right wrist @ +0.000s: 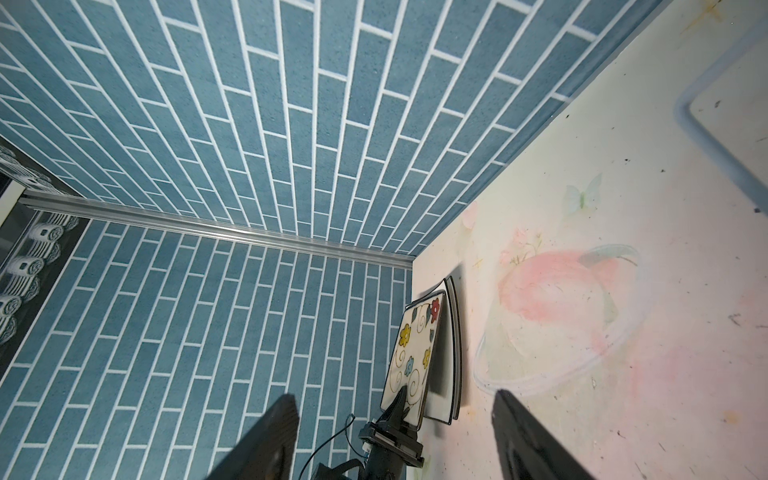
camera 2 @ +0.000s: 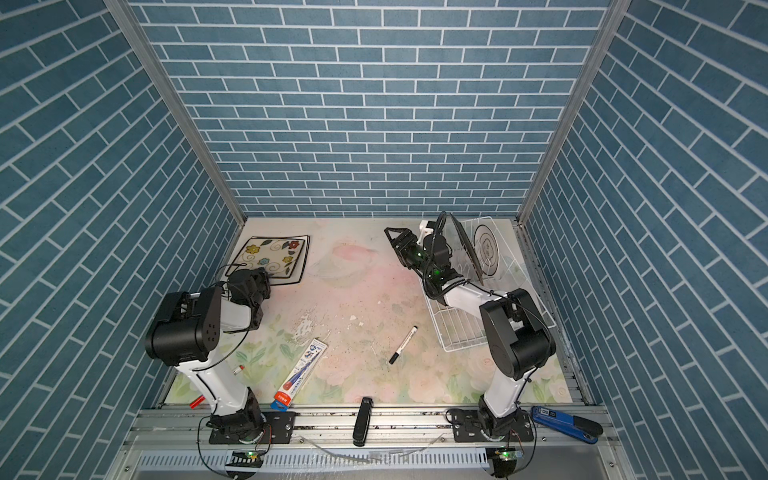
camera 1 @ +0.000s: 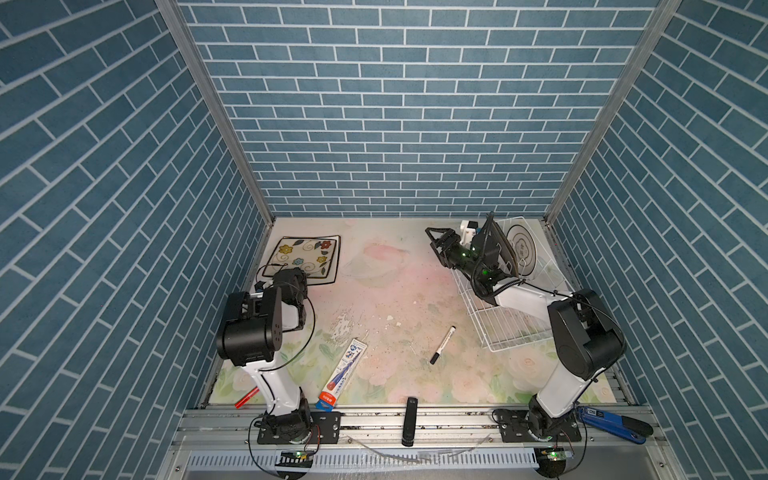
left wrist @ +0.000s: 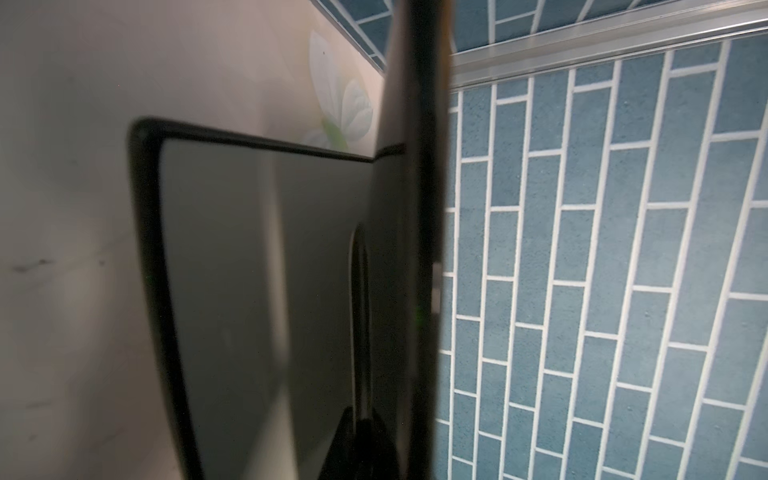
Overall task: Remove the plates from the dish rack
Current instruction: 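Lower the flowered plate flat onto the white square plate with the left gripper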
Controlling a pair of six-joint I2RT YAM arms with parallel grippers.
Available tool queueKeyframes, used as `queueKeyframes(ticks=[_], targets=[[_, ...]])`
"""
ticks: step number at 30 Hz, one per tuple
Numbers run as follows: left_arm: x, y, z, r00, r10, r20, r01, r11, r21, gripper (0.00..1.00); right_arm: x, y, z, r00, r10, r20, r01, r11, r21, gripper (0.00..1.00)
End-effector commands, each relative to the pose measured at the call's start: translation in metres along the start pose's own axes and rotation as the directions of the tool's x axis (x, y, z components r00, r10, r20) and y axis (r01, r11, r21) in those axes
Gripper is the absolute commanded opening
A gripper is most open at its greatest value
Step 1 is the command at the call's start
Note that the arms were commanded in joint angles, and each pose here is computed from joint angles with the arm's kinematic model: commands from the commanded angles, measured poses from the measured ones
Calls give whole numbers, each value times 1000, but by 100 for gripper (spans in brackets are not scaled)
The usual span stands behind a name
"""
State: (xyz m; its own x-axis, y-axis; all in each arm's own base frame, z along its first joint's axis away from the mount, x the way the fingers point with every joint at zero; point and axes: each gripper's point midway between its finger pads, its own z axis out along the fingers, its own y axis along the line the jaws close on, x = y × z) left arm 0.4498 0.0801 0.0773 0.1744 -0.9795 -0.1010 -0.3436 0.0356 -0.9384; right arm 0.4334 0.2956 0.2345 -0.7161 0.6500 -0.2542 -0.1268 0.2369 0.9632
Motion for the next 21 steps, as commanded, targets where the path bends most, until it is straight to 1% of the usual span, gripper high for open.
queueKeyframes(ticks=[1, 8, 13, 15, 19, 21], targets=[[-5, -71, -2, 1000, -25, 15, 21, 972, 232, 0, -6, 15, 5, 1000, -23, 4, 23, 999, -38, 75], [-1, -66, 0, 1000, -29, -5, 30, 979, 202, 0, -7, 16, 4, 1000, -25, 7, 25, 999, -40, 75], [-2, -65, -2, 999, -35, -5, 36, 979, 199, 11, -6, 17, 4, 1000, -25, 3, 25, 999, -40, 74], [0, -67, -1, 999, -33, -15, 35, 979, 200, 13, -6, 18, 4, 1000, -25, 3, 25, 999, -41, 74], [1, -67, -2, 999, -29, -21, 33, 981, 193, 24, -7, 20, 5, 1000, -27, 5, 27, 999, -46, 74], [1, -67, -2, 999, -29, -20, 32, 981, 191, 25, -7, 20, 4, 1000, -27, 7, 27, 999, -46, 74]])
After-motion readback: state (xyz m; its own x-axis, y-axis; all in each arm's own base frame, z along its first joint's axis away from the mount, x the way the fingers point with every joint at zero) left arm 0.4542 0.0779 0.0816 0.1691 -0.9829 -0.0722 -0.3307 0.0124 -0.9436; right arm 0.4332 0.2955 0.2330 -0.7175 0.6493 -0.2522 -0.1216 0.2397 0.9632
